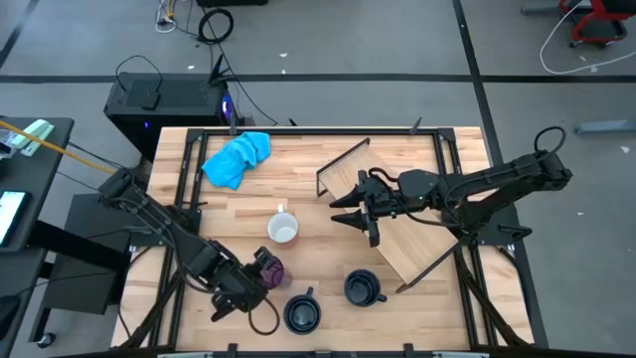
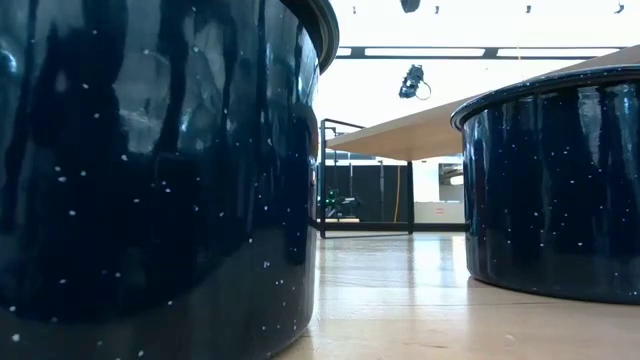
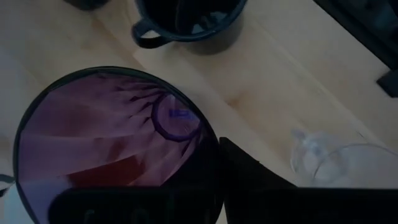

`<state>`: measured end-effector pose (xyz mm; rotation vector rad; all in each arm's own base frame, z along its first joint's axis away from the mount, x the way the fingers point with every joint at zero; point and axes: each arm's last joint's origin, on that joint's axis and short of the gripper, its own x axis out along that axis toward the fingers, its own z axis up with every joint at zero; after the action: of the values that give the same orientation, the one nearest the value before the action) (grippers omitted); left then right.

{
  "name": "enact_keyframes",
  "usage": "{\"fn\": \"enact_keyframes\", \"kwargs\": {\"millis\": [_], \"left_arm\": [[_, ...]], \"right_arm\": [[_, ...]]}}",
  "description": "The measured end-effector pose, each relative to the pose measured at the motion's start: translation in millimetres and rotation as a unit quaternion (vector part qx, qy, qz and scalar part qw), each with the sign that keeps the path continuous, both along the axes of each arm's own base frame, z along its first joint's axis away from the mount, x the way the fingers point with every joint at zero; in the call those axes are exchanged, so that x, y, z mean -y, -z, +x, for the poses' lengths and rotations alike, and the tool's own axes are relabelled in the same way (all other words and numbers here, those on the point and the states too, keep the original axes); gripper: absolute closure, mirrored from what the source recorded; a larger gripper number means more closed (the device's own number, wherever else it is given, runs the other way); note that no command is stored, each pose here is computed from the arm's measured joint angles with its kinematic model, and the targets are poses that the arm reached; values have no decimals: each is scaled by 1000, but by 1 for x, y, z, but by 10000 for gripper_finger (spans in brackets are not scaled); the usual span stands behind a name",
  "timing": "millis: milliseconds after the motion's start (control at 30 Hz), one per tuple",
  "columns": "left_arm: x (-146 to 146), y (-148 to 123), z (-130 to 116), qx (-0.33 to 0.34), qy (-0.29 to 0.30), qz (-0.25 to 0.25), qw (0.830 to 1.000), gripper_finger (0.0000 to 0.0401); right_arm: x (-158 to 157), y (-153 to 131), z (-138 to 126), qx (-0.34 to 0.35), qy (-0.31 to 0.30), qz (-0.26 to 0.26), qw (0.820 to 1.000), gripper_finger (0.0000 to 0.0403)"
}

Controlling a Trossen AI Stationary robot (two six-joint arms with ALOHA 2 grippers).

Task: Stack small to large cups/mugs on shelf
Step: Put the purple cup on the shelf

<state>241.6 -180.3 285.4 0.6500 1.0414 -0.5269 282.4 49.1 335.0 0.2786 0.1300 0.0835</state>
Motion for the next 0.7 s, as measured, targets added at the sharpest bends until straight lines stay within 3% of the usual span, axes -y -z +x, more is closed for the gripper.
{"fn": "enact_keyframes", "kwargs": {"millis": [400,700], "left_arm": [[-14,-74,-6,44,-24,-43,998,389],[-38,-114,-4,65,-37,-40,996,388]], "right_arm": [[-2,17,14,-33,1,-1,999,221],[-18,40,28,-60,7,-34,998,143]]}}
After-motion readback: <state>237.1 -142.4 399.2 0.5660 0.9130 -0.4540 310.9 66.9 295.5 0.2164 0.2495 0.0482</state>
